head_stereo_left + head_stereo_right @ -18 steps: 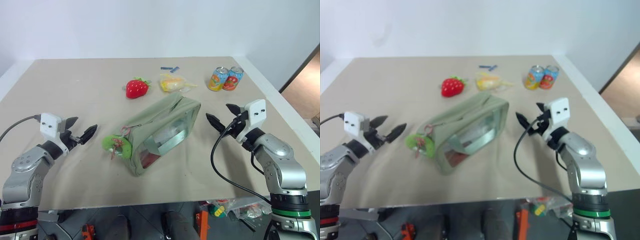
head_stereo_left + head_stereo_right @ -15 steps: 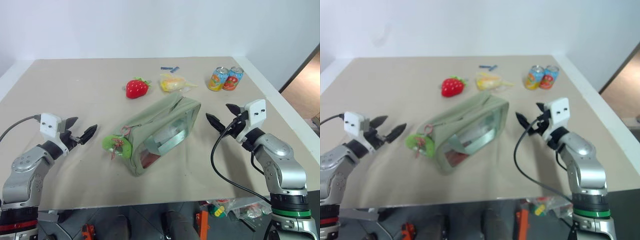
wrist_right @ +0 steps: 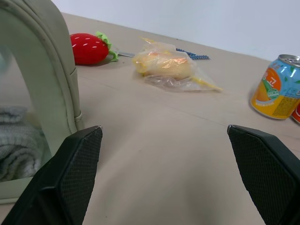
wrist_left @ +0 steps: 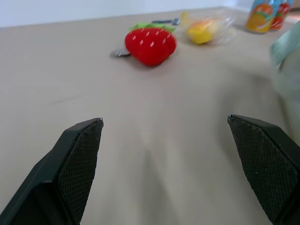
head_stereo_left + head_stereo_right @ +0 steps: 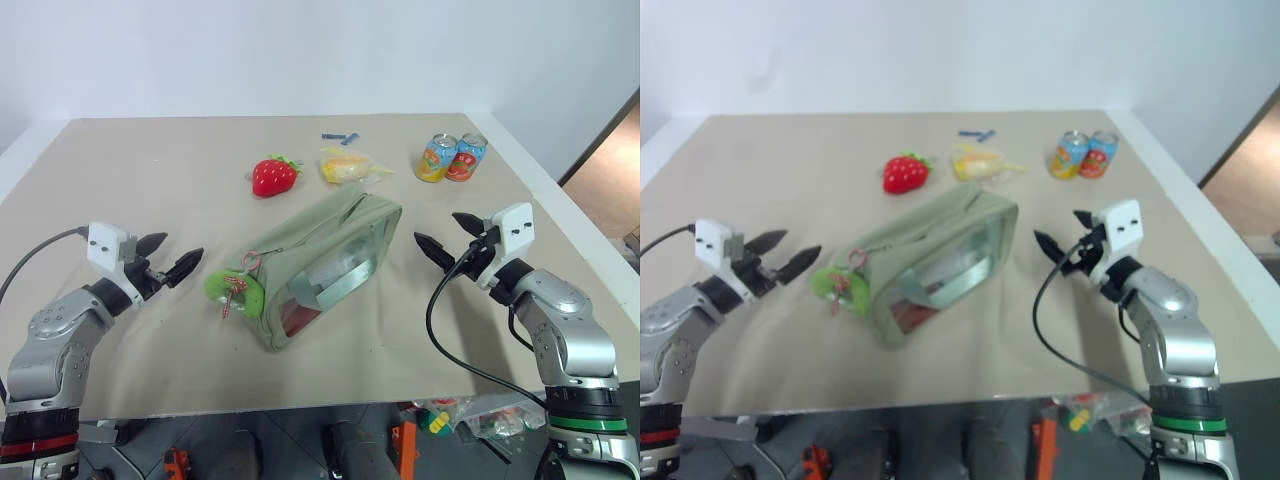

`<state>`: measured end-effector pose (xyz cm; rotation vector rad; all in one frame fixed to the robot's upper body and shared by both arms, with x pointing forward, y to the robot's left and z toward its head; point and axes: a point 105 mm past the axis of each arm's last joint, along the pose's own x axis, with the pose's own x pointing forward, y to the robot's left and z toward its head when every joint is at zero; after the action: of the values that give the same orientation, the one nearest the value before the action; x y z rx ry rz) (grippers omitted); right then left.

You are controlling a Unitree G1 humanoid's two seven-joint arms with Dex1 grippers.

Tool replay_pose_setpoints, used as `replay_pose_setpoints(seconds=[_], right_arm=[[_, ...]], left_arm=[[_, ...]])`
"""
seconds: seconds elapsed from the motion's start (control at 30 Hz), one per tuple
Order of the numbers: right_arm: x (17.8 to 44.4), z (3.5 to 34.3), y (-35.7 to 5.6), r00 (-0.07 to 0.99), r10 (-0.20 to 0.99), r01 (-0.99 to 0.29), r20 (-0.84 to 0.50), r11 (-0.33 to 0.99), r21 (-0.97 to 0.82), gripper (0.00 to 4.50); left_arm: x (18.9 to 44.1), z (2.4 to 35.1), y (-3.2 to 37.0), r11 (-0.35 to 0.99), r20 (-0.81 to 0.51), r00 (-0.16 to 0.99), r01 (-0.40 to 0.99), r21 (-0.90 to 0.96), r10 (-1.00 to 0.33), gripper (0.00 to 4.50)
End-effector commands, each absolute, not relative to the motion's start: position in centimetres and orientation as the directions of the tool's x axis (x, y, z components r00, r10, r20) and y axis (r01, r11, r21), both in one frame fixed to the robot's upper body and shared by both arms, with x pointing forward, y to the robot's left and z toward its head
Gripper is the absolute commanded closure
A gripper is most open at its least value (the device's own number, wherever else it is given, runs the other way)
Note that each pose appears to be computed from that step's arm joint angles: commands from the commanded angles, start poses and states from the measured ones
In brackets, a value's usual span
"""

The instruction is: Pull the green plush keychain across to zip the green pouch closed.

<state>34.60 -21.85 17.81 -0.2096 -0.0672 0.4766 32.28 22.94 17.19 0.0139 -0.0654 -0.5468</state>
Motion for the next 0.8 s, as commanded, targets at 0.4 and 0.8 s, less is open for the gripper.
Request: replay_pose_setpoints(seconds=[0.4, 0.8], right_arm=[[33.6, 27.3, -18.5, 0.553, 0.829, -0.798, -0.085, 0.497, -0.340, 0.08], [36.3, 24.7, -14.4, 0.351, 0.914, -0.901, -0.205, 0.269, -0.341, 0.08]], left_arm=[[23.7, 26.9, 11.7, 0.161, -0.039, 0.165, 0.984, 0.080, -0.986, 0.09], [24.3, 26.4, 10.6, 0.162, -0.062, 0.169, 0.981, 0.106, -0.984, 0.09]])
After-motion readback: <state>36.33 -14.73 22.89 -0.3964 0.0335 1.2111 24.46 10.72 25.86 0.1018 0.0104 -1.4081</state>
